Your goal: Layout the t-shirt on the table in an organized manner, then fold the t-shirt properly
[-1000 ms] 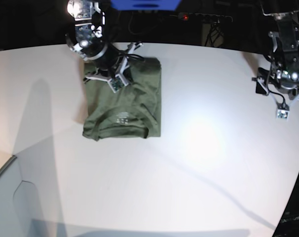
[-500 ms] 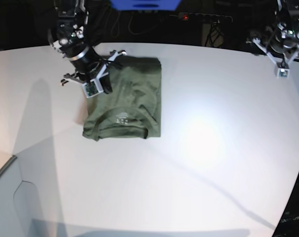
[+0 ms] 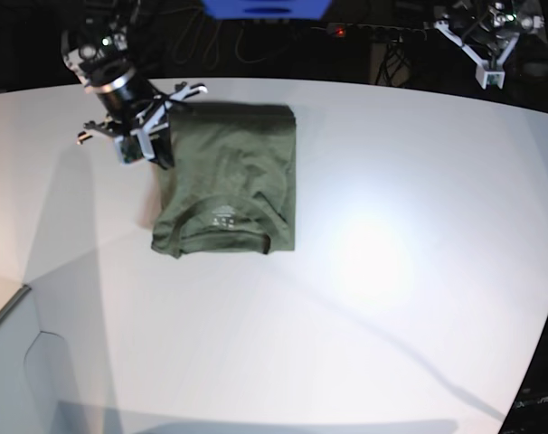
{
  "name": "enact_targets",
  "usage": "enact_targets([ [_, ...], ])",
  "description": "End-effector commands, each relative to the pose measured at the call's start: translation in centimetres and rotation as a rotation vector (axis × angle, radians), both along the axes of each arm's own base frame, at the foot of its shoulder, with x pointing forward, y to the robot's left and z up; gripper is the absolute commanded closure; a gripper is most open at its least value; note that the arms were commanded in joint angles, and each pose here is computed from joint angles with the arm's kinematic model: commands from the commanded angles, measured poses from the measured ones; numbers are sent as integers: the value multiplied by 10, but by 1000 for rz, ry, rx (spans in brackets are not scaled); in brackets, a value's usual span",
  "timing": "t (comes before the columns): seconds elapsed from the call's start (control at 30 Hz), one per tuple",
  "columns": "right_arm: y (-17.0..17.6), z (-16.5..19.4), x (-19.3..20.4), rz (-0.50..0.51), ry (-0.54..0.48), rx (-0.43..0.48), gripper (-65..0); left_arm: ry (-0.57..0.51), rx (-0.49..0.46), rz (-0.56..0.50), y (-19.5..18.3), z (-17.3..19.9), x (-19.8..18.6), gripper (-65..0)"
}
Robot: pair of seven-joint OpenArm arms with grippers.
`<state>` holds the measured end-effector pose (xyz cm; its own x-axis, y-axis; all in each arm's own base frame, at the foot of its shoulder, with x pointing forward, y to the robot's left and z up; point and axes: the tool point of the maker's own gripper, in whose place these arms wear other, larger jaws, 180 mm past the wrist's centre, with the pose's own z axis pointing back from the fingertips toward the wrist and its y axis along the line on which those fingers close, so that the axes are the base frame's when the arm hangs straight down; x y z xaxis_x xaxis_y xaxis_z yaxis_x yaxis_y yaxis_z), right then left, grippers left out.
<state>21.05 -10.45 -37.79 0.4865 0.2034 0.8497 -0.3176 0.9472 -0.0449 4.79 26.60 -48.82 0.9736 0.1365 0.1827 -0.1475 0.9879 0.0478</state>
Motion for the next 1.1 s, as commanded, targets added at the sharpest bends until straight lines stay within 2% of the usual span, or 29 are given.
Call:
enact_targets([
  [0.0, 1, 13, -5, -7, -35, 28, 0, 6, -1, 5, 1, -2, -5, -306],
  [0.1, 0, 0, -38, -11, 44, 29, 0, 11, -29, 13, -9, -21, -17, -202],
  [0.27, -2, -49, -103, -9, 253, 46, 0, 61, -80, 45, -22, -61, -41, 0],
  [0.4, -3, -95, -152, -8, 429, 73, 0, 120, -112, 112, -25, -93, -59, 0],
  [0.47, -5, -118, -177, -8, 517, 88, 0, 110, -119, 142, -27, -106, -60, 0],
  [0.53, -4, -138, -187, -20, 551, 123, 0, 84, -125, 159, -30, -119, -56, 0],
  [0.73, 6, -198, -207, -111, 632, 241, 0, 82, -149, 40, -52, -150, -34, 0],
  [0.77, 3, -210, -208, -158, 639, 231, 0, 105, -155, 29, -55, -155, -35, 0],
  [0.87, -22, -237, -219, -293, 635, 129, 0, 135, -160, 13, -63, -164, -32, 0],
  [1.0, -40, -256, -222, -307, 618, 7, 0, 113, -173, -58, -84, -167, -23, 0],
  [1.07, -55, -264, -228, -290, 641, -107, 0, 105, -181, -100, -93, -168, -12, 0],
])
